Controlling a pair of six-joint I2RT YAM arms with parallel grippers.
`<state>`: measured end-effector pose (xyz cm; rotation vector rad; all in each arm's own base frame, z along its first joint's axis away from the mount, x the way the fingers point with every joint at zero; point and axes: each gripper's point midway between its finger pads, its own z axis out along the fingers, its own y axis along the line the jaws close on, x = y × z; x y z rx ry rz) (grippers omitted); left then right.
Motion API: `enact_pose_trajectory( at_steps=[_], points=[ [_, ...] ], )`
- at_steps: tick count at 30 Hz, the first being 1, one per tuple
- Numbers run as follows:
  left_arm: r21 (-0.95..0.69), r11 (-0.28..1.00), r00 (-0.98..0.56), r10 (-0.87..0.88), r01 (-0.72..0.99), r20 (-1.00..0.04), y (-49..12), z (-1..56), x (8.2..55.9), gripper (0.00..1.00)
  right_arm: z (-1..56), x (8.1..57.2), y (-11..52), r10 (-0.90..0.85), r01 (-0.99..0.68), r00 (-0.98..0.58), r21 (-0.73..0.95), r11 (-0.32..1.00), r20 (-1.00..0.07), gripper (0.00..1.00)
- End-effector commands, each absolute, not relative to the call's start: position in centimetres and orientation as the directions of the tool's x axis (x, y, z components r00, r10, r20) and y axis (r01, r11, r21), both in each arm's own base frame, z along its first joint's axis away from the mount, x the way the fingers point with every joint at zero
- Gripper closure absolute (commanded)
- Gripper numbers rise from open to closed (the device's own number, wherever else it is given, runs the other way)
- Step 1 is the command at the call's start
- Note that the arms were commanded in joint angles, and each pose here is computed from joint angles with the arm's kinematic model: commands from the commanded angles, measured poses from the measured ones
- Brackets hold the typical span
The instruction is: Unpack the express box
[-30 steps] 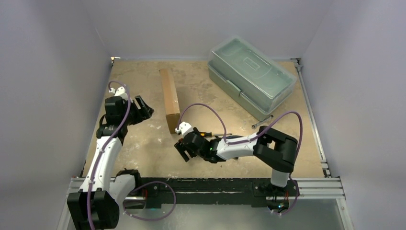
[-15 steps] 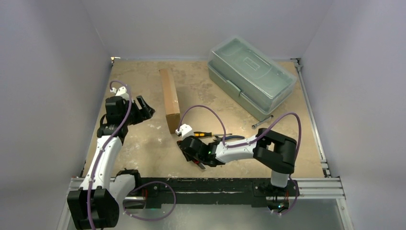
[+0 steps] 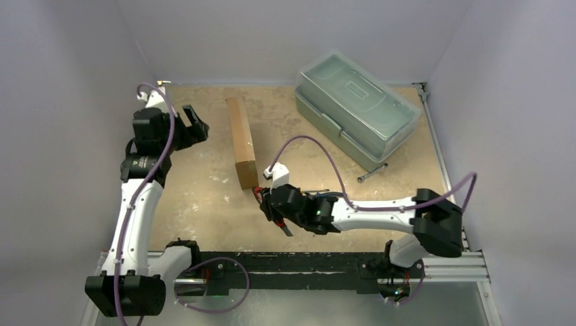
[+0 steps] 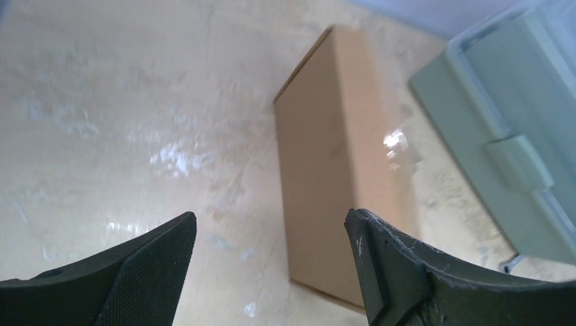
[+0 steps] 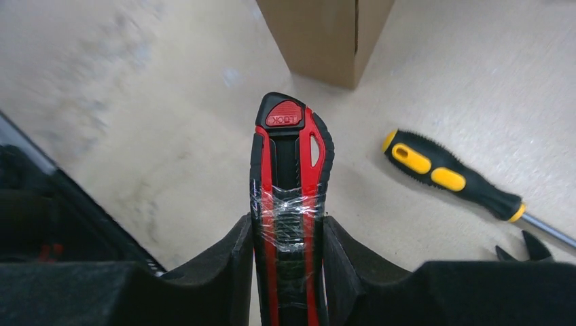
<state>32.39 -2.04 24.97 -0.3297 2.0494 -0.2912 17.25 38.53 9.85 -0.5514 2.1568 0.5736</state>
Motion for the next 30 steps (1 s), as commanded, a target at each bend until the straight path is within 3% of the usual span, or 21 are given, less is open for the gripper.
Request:
enact_pose_trajectory(
  at_steps=[1,9,10,15,22,27,30],
  points=[
    [-0.357,0.934,-0.355,-0.336,-0.006,-0.872,-3.1,32.6,32.6,0.17,14.3,17.6,37.2,-0.080,-0.525,-0.544,0.265,0.809,-0.835,1.00],
    [-0.481,0.768,-0.296,-0.385,0.423,-0.874,-11.4,38.8,30.0,0.15,21.8,21.8,30.2,0.233,-0.332,-0.505,0.436,0.836,-0.831,1.00],
    [-0.483,0.743,-0.291,-0.387,0.463,-0.875,-12.5,39.1,29.4,0.09,22.8,22.5,29.2,0.274,-0.308,-0.496,0.461,0.832,-0.824,1.00],
    [-0.428,0.662,-0.263,-0.340,0.616,-0.903,-16.9,40.3,26.3,0.04,26.8,23.4,26.2,0.379,-0.268,-0.439,0.521,0.810,-0.815,1.00],
    [-0.375,0.534,-0.293,-0.235,0.758,-0.927,-26.1,37.4,21.6,0.01,29.4,23.9,24.1,0.434,-0.187,-0.401,0.536,0.823,-0.807,1.00],
    [-0.257,0.558,-0.239,-0.106,0.789,-0.965,-30.4,34.6,18.4,0.01,29.5,23.8,21.9,0.489,-0.096,-0.380,0.559,0.824,-0.785,1.00],
    [-0.226,0.576,-0.213,-0.091,0.785,-0.973,-30.7,33.8,18.4,0.01,28.9,23.3,20.6,0.587,-0.016,-0.375,0.638,0.770,-0.717,1.00]
  ],
)
